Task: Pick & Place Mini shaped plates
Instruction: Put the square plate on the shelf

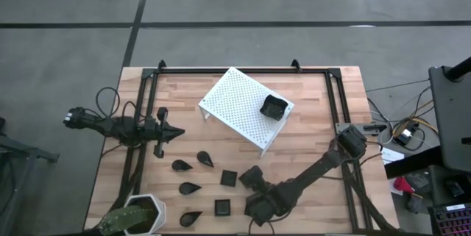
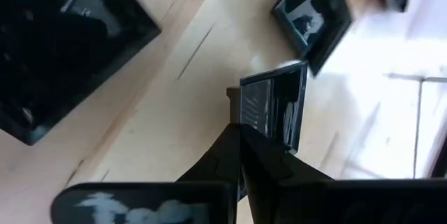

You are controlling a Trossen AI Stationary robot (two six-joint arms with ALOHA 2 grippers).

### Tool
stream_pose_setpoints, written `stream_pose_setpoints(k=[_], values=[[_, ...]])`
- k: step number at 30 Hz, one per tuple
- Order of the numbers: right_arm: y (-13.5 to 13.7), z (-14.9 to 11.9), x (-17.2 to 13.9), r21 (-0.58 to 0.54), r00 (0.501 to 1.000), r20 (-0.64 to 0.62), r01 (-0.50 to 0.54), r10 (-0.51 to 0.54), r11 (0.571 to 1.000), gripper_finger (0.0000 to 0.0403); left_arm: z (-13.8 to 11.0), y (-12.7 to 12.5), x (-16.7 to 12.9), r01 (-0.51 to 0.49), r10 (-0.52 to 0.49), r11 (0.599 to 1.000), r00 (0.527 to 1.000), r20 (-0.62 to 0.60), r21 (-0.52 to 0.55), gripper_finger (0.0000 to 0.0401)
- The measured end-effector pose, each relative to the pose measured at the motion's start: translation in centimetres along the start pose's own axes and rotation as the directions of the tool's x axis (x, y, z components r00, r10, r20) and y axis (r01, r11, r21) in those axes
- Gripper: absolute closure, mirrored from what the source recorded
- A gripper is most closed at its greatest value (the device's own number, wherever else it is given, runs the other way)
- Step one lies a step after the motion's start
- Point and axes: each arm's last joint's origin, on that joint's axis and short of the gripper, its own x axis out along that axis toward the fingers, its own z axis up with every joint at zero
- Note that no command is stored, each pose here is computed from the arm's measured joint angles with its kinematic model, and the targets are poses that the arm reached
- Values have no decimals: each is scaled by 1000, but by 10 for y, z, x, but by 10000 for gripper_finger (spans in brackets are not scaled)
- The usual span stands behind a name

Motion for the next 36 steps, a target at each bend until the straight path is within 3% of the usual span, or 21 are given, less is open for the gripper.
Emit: stream_pose_setpoints(k=[10,22,29,36], values=[[-23,22,-34,65,999,38,14,-17,998,395,0,0,0,0,0,1000,1000,0,0,401],[-53,34,-76,91,989,36,143,-146,986,395,0,0,0,-1,1,1000,1000,0,0,401],[-86,36,-96,145,979,19,197,-202,970,395,0,0,0,0,0,1000,1000,0,0,401],[-123,32,-96,179,976,-6,217,-219,960,395,0,0,0,0,0,1000,1000,0,0,401]])
